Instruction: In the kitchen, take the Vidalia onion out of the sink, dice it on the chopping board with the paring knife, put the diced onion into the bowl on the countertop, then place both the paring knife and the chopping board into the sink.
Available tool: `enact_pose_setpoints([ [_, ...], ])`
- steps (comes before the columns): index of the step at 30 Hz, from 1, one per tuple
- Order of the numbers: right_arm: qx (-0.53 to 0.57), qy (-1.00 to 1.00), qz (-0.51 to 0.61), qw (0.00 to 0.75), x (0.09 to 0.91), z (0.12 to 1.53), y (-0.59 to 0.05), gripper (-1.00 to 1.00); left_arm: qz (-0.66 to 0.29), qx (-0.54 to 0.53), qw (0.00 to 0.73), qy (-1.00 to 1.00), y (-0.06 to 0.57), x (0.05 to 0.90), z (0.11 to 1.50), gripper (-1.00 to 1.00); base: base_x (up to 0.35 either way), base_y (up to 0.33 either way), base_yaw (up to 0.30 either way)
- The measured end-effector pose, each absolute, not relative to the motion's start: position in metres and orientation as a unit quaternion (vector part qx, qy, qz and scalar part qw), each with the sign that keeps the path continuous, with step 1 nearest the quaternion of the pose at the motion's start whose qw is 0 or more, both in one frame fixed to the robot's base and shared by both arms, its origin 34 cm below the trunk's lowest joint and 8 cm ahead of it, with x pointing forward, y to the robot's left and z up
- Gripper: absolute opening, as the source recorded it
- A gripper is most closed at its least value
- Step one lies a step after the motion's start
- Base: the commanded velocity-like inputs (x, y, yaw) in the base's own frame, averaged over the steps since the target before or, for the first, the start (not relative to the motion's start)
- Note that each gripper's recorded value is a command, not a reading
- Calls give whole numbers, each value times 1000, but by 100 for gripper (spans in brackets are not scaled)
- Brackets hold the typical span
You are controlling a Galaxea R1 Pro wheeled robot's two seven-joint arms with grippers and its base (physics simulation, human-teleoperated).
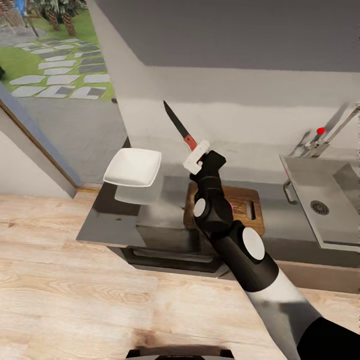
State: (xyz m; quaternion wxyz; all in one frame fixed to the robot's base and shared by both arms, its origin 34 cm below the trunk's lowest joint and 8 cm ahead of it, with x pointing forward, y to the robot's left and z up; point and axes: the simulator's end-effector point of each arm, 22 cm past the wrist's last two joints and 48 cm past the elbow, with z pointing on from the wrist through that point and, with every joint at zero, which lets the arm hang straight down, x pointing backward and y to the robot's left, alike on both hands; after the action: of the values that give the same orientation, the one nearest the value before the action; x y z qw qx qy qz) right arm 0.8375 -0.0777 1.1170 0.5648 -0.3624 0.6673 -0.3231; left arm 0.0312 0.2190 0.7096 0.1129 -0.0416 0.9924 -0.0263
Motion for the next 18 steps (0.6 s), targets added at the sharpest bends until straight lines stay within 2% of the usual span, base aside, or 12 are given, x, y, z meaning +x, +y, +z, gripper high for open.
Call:
enact_pose_setpoints([
  [5,-396,576,-427,573,833,1124,-110,-100,-26,-42,113,992,219,31,710,100,0,-136,2],
  [12,-455,529,-440,565,811,1093,-104,-100,-26,-41,116,992,219,34,709,100,0,-12,0],
  [18,-437,516,-468,569,794,1091,-110,-100,-26,-41,118,992,220,36,709,100,0,0,0],
])
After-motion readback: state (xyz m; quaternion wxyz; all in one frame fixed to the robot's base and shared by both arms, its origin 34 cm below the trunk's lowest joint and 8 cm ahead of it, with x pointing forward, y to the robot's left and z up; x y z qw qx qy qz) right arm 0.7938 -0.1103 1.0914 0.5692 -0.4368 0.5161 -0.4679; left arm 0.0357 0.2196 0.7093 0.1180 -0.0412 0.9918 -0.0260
